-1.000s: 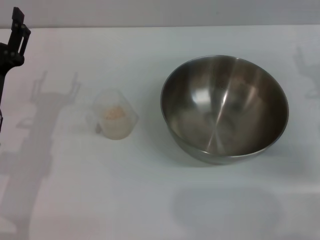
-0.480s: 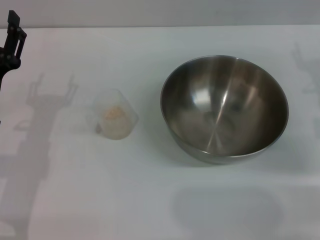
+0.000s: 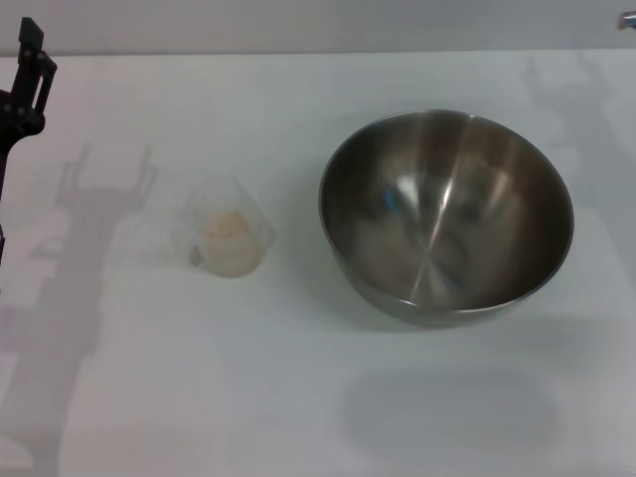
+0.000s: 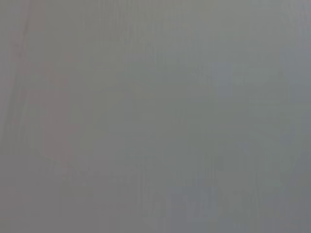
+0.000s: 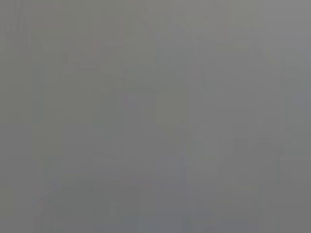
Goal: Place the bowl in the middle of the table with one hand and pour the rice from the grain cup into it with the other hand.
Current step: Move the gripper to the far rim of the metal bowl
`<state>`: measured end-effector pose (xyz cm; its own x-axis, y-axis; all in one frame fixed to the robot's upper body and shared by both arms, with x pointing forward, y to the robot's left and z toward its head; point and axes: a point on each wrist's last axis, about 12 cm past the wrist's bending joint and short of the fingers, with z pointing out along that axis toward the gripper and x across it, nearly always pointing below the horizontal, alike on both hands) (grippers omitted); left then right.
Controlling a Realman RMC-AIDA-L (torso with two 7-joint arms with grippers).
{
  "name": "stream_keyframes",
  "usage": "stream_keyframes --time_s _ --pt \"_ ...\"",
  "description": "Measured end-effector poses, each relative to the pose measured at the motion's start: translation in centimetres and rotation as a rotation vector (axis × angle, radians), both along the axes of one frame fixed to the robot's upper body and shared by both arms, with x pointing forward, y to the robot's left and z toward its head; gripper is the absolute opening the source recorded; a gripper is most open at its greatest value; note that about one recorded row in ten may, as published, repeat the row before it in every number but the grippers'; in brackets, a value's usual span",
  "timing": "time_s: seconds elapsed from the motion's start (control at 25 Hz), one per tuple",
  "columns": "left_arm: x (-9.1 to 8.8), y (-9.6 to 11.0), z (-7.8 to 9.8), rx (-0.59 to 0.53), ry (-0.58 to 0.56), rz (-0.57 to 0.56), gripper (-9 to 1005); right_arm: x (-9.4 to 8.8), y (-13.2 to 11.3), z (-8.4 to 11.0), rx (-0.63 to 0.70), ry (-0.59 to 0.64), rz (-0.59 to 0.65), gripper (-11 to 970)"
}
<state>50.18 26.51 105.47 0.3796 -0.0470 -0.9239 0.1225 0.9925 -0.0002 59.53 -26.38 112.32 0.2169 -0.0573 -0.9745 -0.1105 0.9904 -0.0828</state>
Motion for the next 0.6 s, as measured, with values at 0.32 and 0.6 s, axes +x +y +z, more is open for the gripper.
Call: stream_keyframes --time_s 0.32,0.6 --pt "-0.3 0.3 -0.3 0.002 0.013 0.010 785 0.1 4.4 4.8 -0.031 0.420 0.103 700" --pt "-0.4 0.4 -0.3 0.000 0.012 0.015 785 -1.1 5.6 9.2 -0.094 0.645 0.143 700"
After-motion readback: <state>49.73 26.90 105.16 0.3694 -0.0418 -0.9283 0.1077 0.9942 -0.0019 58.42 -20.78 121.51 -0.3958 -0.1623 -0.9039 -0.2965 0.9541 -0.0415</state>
